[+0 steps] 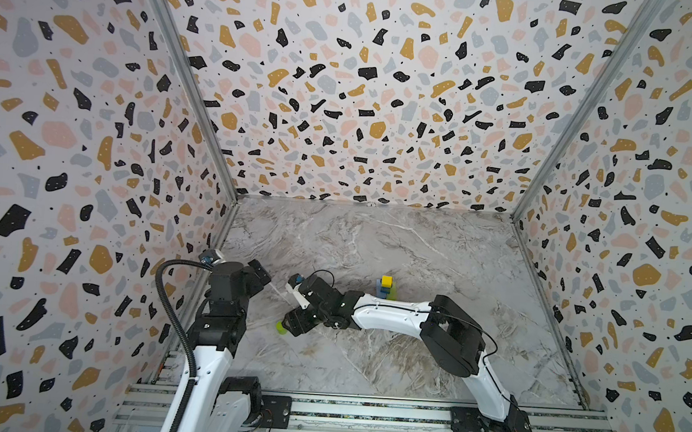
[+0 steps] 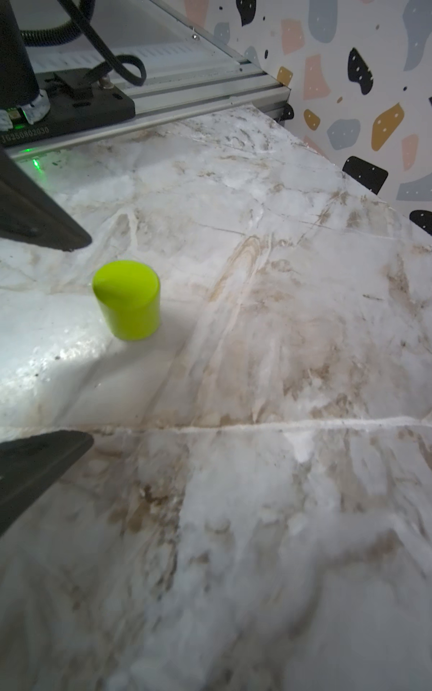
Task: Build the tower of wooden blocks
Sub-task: 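Lower the right gripper over the lime-green cylinder and close on it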
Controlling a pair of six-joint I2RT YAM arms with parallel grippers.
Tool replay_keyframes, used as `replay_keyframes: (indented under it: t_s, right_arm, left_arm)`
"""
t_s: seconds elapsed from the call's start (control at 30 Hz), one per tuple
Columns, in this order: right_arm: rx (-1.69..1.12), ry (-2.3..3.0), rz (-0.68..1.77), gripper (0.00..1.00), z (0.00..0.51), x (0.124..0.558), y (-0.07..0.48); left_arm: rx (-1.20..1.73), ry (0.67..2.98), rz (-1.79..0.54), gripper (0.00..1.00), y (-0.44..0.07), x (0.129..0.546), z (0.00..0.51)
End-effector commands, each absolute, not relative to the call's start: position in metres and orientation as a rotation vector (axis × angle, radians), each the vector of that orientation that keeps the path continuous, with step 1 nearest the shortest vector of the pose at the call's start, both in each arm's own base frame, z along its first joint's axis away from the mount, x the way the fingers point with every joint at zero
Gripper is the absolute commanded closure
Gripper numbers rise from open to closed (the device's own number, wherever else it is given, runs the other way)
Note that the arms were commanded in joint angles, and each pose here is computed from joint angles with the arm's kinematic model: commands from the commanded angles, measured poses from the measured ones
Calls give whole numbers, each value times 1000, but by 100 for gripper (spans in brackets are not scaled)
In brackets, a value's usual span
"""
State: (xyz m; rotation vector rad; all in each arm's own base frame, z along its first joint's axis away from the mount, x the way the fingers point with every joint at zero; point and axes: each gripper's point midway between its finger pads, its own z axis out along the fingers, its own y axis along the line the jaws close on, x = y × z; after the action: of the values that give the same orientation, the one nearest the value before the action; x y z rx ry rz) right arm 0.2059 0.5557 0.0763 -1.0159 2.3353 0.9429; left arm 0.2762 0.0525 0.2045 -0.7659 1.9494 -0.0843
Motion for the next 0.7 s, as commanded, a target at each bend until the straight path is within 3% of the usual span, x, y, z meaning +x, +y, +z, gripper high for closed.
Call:
replay_keyframes:
  t_s: [0.0,0.43,0.67]
  right_arm:
    - [-1020,2268,1009,22,102,203,573]
    - [-1042,2291,978,23,82,198,591]
    - [-1047,2295,928,31,74,202,593]
  left_arm:
    - [-764,1917,-112,0,52,279,209]
    - [-758,1924,-121,0,50,280,207]
    - [-752,1936,-137,0,47,282,204]
